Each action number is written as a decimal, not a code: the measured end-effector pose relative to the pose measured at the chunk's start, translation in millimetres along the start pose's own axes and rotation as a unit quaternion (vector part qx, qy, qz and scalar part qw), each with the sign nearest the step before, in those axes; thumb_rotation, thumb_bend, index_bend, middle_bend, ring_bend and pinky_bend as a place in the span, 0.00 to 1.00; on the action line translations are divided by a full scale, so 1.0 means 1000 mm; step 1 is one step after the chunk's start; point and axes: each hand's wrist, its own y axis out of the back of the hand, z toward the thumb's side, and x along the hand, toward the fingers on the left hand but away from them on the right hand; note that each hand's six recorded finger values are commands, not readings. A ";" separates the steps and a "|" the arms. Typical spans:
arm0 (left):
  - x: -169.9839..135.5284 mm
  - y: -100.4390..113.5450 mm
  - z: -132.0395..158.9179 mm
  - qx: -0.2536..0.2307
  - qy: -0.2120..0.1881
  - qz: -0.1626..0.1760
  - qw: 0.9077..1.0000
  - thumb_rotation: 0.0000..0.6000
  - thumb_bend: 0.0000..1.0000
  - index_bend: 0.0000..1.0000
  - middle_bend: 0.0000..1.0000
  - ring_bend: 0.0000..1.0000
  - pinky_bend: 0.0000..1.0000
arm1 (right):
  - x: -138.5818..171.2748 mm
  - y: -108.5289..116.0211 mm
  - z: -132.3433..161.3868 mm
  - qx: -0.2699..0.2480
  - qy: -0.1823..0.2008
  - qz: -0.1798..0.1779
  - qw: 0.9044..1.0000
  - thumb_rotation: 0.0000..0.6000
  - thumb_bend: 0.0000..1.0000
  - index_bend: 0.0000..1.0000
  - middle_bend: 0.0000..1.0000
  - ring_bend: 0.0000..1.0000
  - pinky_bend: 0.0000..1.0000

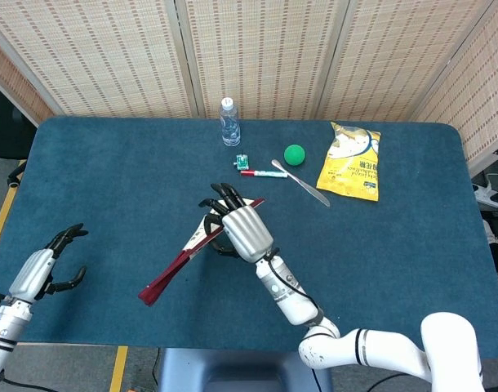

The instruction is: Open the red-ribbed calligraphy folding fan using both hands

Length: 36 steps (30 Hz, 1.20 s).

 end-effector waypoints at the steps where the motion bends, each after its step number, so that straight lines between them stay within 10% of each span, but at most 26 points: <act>1: 0.006 -0.002 0.001 -0.009 -0.004 -0.003 1.000 1.00 0.43 0.06 0.16 0.08 0.20 | -0.002 0.001 0.002 -0.005 -0.001 -0.001 1.000 1.00 0.67 0.83 0.25 0.00 0.00; 13: 0.044 -0.034 0.027 -0.131 -0.029 -0.010 0.991 1.00 0.42 0.07 0.15 0.06 0.20 | -0.035 0.004 0.027 -0.064 -0.023 0.001 0.998 1.00 0.67 0.83 0.25 0.00 0.00; 23: 0.067 -0.053 0.061 -0.275 -0.043 0.016 0.960 1.00 0.39 0.07 0.14 0.05 0.20 | -0.042 -0.006 0.026 -0.072 -0.045 -0.005 0.996 1.00 0.67 0.83 0.25 0.00 0.00; 36: 0.071 -0.075 0.079 -0.294 -0.045 -0.014 0.955 1.00 0.39 0.07 0.13 0.05 0.20 | -0.054 -0.009 0.027 -0.082 -0.060 -0.017 0.995 1.00 0.67 0.83 0.25 0.00 0.00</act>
